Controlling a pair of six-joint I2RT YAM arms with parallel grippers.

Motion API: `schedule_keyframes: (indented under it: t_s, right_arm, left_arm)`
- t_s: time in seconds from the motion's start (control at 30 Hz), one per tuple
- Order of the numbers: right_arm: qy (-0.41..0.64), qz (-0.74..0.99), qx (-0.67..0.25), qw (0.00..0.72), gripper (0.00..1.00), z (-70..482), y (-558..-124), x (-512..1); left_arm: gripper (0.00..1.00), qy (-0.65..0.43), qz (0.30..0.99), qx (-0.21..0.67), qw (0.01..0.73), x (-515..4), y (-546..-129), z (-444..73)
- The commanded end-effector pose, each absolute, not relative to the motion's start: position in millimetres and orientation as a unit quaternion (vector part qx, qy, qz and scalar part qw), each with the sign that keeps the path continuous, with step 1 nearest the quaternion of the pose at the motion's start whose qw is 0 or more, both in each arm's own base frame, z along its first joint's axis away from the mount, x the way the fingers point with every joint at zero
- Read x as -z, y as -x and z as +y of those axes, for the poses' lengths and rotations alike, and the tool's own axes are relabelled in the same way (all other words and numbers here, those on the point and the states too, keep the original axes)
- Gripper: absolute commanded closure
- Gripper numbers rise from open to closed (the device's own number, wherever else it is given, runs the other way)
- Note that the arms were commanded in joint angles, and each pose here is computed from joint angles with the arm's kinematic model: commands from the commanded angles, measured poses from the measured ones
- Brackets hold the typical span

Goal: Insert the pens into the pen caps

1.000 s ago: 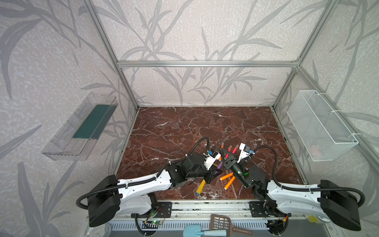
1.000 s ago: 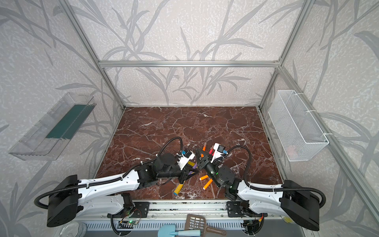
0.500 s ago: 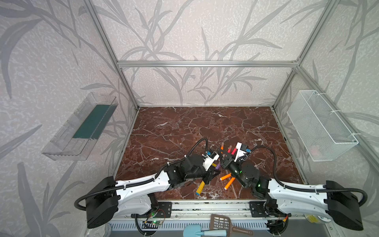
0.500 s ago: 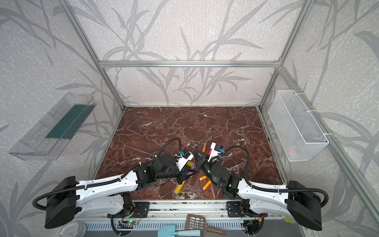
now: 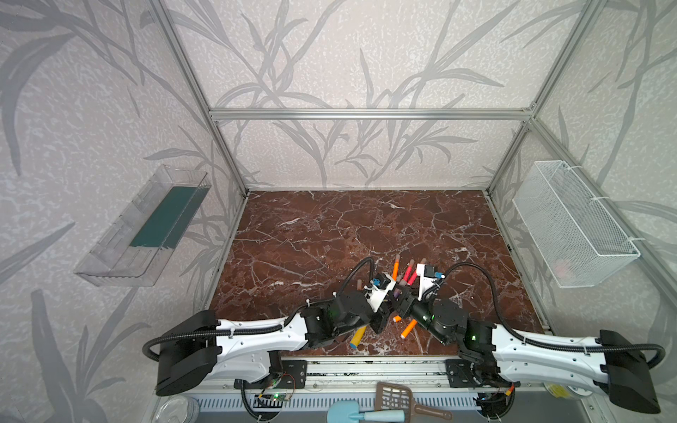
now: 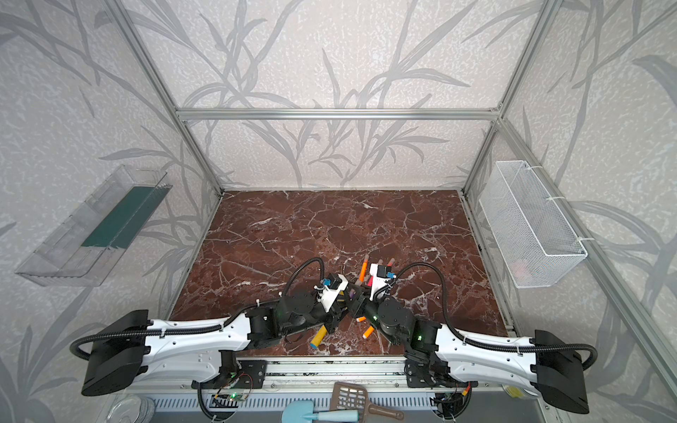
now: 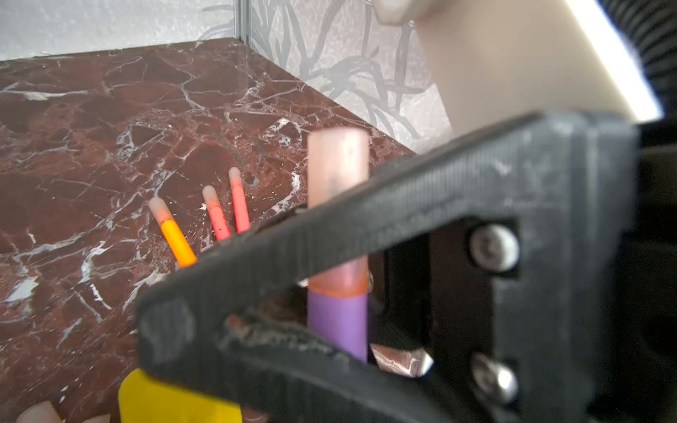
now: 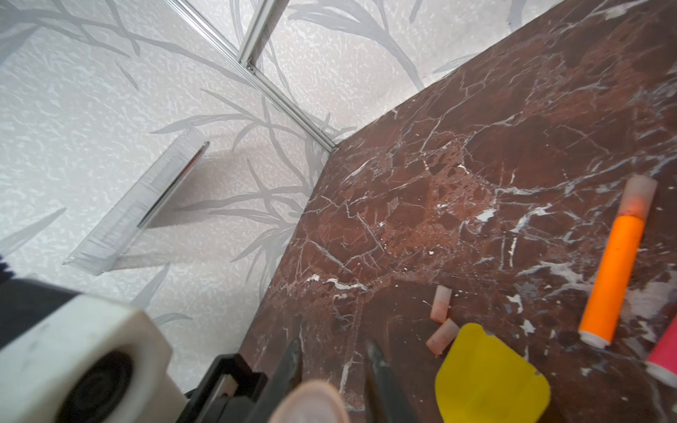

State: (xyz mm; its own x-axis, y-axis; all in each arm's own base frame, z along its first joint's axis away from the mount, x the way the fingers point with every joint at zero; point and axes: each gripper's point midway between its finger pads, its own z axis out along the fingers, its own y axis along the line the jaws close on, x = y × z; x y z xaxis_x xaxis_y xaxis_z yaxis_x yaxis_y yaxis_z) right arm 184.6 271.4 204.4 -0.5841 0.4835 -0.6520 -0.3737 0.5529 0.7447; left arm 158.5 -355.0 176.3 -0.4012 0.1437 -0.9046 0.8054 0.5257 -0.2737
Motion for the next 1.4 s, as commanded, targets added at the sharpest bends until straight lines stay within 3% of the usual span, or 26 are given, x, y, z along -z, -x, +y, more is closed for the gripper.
schedule_keyframes:
  t_s: [0.0, 0.17, 0.27, 0.33, 0.6, 0.67, 0.83, 0.97, 1.07, 1.37]
  right_arm:
    - [0.001, 0.795, -0.428, 0.430, 0.66, 270, -175, -169]
    - [0.001, 0.793, -0.430, 0.432, 0.69, 270, -176, -172]
    - [0.004, 0.793, -0.431, 0.430, 0.86, 272, -176, -171]
    - [0.004, 0.793, -0.431, 0.430, 0.92, 273, -176, -171]
    - [-0.007, 0.799, -0.410, 0.439, 1.00, 264, -180, -167]
    - [-0.019, 0.802, -0.390, 0.452, 1.00, 254, -184, -167]
    - [-0.057, 0.815, -0.269, 0.510, 1.00, 202, -201, -160]
    - [-0.099, 0.838, -0.156, 0.513, 1.00, 150, -213, -140]
    - [-0.146, 0.855, -0.123, 0.482, 1.00, 118, -225, -113]
    - [-0.238, 0.862, -0.191, 0.404, 1.00, 92, -256, -66]
  left_arm:
    - [1.00, -0.271, 0.694, 0.412, 0.525, -234, -170, -362]
    - [1.00, -0.277, 0.688, 0.425, 0.520, -232, -162, -364]
    - [1.00, -0.276, 0.688, 0.423, 0.522, -232, -162, -363]
    - [1.00, -0.273, 0.690, 0.420, 0.523, -232, -163, -362]
    - [1.00, -0.265, 0.691, 0.421, 0.524, -231, -164, -360]
    - [0.89, -0.264, 0.689, 0.424, 0.525, -231, -163, -358]
    - [0.47, -0.251, 0.708, 0.393, 0.530, -221, -169, -344]
    - [0.28, -0.211, 0.750, 0.310, 0.544, -204, -191, -317]
    - [0.25, -0.184, 0.772, 0.262, 0.549, -194, -204, -298]
    - [0.22, -0.130, 0.808, 0.213, 0.534, -175, -231, -264]
